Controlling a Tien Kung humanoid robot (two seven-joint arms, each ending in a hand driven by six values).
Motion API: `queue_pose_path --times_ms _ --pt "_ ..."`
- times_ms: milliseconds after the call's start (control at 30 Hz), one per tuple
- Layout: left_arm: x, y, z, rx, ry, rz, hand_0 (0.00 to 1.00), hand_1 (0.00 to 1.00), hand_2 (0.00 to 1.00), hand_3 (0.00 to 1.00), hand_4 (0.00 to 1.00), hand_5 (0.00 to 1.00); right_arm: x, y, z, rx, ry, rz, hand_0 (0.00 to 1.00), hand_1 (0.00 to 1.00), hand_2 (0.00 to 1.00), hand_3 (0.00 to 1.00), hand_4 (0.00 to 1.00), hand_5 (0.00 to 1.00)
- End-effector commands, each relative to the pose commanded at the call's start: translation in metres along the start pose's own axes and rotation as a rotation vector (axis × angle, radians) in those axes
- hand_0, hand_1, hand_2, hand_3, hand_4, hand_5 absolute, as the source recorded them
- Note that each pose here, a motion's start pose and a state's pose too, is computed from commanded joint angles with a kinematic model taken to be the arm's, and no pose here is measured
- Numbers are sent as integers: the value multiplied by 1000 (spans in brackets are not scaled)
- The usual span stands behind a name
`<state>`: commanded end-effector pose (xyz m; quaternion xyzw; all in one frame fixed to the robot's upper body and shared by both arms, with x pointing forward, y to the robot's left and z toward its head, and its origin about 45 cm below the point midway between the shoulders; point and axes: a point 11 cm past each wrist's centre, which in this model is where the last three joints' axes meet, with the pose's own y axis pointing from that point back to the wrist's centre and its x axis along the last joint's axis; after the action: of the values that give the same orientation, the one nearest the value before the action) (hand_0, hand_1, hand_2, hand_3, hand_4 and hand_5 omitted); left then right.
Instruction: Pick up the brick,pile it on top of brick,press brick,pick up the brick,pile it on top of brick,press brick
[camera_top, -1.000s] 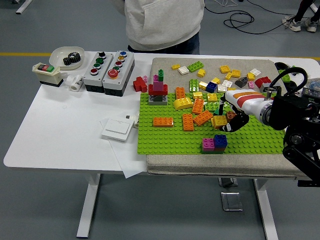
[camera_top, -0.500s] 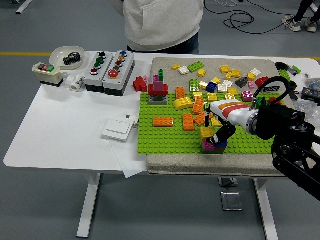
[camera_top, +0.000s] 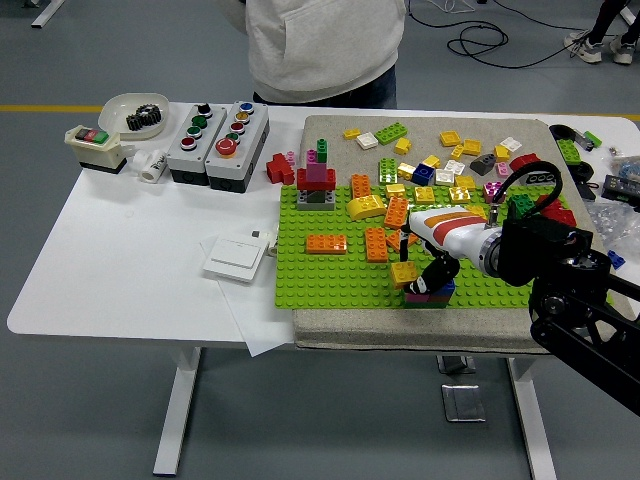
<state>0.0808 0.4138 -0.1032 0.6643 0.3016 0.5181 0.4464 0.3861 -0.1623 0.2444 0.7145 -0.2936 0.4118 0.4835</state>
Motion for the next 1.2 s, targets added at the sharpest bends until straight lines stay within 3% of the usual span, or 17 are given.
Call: queue_pose_path --times_ms 1200 --pt "-1 1 3 -3 -1 -3 702 724 746 595 691 665 -10 -1 14 -49 -44 -1 2 2 20 248 665 132"
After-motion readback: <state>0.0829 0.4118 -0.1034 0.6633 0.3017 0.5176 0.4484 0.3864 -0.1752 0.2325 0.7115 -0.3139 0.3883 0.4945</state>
